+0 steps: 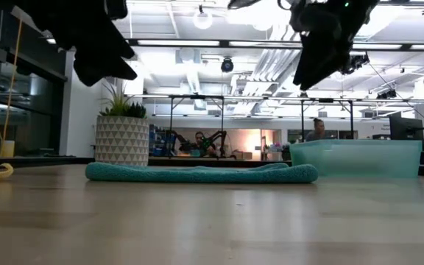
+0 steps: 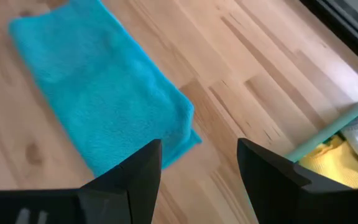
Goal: Fold microfiber towels
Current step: Fold the blue microfiber cloth
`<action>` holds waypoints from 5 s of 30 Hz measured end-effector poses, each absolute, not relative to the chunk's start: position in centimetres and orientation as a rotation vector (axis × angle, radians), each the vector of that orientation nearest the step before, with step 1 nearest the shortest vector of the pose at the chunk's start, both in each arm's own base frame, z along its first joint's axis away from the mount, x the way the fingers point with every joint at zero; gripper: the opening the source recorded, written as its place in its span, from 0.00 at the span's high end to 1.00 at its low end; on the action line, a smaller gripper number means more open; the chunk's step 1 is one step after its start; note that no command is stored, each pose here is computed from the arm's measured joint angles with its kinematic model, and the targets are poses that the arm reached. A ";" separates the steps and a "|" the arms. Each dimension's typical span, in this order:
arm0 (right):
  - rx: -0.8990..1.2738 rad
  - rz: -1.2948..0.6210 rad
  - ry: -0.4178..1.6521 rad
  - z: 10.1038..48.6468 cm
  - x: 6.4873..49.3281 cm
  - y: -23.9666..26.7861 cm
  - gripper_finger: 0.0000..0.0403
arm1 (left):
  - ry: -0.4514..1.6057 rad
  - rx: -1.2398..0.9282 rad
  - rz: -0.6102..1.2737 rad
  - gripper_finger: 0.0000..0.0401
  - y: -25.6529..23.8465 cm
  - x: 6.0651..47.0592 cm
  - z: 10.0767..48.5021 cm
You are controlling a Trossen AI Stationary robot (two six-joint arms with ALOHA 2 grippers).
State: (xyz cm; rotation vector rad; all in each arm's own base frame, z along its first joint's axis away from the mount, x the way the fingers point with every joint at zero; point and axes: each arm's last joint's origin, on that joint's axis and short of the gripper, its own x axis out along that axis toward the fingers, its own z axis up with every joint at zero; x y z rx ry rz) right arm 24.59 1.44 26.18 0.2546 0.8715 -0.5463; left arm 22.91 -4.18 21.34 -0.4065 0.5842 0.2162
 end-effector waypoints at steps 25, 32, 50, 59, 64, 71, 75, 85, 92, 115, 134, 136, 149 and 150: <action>0.316 -0.562 0.770 28.4 22.5 1.6 0.50 | 1.181 0.114 0.033 0.52 -6.1 25.9 20.0; 0.307 -0.581 0.761 28.4 22.5 1.5 0.50 | 1.284 0.208 0.148 0.52 -6.1 27.2 16.3; 0.317 -0.583 0.723 28.6 22.7 1.5 0.50 | 1.353 0.171 0.111 0.52 -5.8 28.1 13.9; 0.402 -0.283 0.700 27.6 24.0 2.4 0.50 | 1.369 0.140 0.097 0.52 -5.7 28.4 13.4; 0.323 -0.142 0.793 24.6 24.8 2.9 0.50 | 1.366 0.139 0.096 0.52 -5.7 28.4 13.3; 0.140 -0.003 0.914 20.4 27.8 3.4 0.50 | 1.359 0.154 0.112 0.52 -5.7 28.4 13.3; 0.045 0.028 1.016 17.5 28.8 3.6 0.50 | 1.358 0.155 0.113 0.52 -5.6 28.4 13.3; -0.029 0.084 1.162 13.7 29.5 3.7 0.50 | 1.349 0.149 0.122 0.52 -5.6 28.5 13.2; -0.035 0.112 1.197 13.4 29.2 3.8 0.50 | 1.345 0.129 0.141 0.52 -5.6 28.5 13.2; 0.107 0.022 1.211 13.5 28.7 5.9 0.98 | 1.346 0.048 0.199 0.98 -5.6 28.3 13.4; 0.506 -0.149 1.131 17.6 27.6 3.1 1.00 | 1.246 -0.320 0.292 1.00 -0.7 26.7 18.9; 0.524 -0.192 1.126 17.4 27.7 2.8 1.00 | 1.250 -0.320 0.323 1.00 0.1 26.7 18.7; 0.521 -0.312 1.101 17.1 27.9 2.4 1.00 | 1.308 -0.311 0.428 0.98 0.9 27.8 15.9; 0.520 -0.315 1.106 17.0 27.9 2.4 1.00 | 1.305 -0.308 0.430 0.98 0.8 27.9 15.8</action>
